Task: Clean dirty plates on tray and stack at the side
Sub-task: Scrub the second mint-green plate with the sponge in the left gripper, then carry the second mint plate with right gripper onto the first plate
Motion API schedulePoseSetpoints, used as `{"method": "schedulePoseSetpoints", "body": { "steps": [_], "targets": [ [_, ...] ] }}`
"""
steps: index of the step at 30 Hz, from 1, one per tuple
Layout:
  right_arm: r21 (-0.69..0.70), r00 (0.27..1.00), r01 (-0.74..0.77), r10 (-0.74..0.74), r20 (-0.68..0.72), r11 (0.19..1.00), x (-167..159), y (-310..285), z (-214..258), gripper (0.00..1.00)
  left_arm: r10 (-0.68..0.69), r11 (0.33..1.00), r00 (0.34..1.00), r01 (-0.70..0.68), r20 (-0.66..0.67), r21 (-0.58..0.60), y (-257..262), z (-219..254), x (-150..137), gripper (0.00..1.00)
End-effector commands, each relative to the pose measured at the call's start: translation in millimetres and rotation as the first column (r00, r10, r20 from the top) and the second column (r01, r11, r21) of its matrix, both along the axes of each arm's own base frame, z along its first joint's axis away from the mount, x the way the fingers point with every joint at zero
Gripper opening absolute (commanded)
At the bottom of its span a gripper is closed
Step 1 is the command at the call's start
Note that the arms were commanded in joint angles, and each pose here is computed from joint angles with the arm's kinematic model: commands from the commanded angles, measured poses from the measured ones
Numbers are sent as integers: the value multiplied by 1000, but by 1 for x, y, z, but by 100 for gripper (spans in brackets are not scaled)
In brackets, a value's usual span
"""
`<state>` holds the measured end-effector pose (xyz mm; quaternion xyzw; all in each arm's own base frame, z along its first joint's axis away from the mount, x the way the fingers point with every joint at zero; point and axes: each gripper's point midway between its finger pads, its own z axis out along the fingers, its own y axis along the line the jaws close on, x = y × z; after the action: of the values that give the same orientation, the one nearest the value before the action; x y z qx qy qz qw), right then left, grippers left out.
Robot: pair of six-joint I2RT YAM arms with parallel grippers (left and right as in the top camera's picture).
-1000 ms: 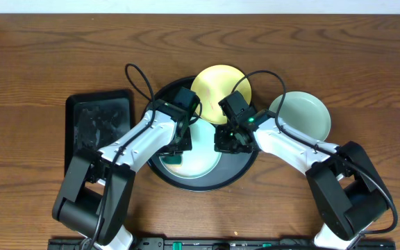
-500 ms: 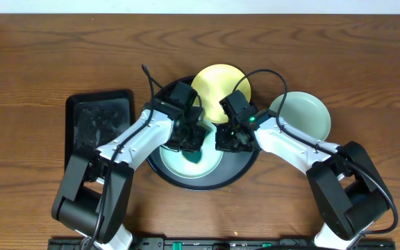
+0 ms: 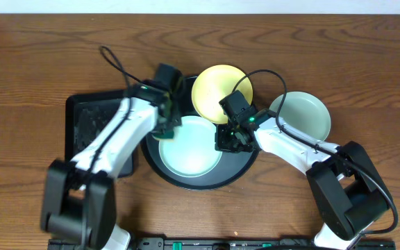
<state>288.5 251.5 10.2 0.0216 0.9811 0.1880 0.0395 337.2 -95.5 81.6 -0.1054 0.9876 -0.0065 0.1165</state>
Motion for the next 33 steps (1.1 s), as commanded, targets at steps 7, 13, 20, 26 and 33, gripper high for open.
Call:
{"method": "schedulePoseSetpoints", "body": {
  "steps": [7,13,20,26,33],
  "targets": [
    [38,978,-176,170,123,984,10,17,31,1,219,975,954,-224,203,-1,88,93,0,7],
    [-139,912,-219,253,323,966,15,9,74,1,301,952,937,-307,178,11,120,86,-5,8],
    [-420,759,-121,356,545,900,20,-10,133,1,305,950,939,-311,160,18,122,80,-5,7],
    [-578,607,115,403,685,808,24,-27,185,1,305,950,939,-311,159,19,122,79,-5,7],
    [-664,437,301,520,734,685,17,-23,235,1,305,950,939,-311,159,18,122,79,-5,8]
  ]
}}
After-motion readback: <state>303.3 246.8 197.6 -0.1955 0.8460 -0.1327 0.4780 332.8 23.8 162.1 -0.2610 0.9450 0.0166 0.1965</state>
